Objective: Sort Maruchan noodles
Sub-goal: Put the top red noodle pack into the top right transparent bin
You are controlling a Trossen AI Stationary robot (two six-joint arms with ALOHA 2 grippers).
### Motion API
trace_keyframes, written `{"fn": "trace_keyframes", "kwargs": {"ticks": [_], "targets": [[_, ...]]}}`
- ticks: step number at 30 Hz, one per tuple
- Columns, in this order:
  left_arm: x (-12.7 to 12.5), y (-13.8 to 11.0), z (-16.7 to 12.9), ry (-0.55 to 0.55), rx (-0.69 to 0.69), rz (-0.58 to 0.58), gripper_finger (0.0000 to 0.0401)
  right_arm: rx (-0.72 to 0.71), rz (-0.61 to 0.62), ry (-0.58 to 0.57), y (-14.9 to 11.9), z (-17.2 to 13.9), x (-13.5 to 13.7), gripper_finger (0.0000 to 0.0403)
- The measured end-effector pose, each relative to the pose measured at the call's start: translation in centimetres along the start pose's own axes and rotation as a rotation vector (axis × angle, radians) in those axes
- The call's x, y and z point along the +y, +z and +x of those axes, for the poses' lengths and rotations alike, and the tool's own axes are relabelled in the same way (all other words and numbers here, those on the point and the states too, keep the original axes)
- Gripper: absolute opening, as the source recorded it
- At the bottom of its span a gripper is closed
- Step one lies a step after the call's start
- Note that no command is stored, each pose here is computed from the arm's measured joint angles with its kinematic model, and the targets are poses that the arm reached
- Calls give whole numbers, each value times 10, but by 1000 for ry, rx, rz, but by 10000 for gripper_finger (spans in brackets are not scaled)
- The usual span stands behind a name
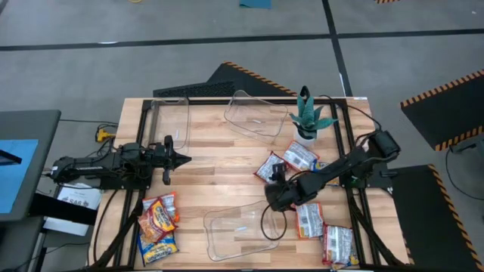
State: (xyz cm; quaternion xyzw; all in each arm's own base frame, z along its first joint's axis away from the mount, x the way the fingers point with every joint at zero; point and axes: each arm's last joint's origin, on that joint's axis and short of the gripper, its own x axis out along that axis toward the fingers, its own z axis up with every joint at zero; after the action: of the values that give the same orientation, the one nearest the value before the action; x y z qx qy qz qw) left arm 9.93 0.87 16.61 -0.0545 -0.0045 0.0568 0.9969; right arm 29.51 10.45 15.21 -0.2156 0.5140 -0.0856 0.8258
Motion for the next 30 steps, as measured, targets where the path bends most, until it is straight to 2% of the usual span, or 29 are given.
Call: {"fn": "trace_keyframes", "kwargs": {"ticks": [5, 12, 15, 19, 20, 30], "targets": [[0, 0, 0, 0, 0, 0, 0, 109, -59, -31, -4, 16, 4, 223], [0, 0, 0, 0, 0, 0, 0, 143, -60, -91, -5, 28, 10, 214], [0, 0, 0, 0, 0, 0, 0, 144, -43, -108, -6, 28, 9, 167], [0, 0, 0, 0, 0, 0, 0, 142, -6, -85, -3, 21, 6, 39], [0, 0, 0, 0, 0, 0, 0, 141, -3, -75, -2, 18, 5, 22], [0, 0, 0, 0, 0, 0, 0, 21, 63, -61, 18, -34, -23, 18]]}}
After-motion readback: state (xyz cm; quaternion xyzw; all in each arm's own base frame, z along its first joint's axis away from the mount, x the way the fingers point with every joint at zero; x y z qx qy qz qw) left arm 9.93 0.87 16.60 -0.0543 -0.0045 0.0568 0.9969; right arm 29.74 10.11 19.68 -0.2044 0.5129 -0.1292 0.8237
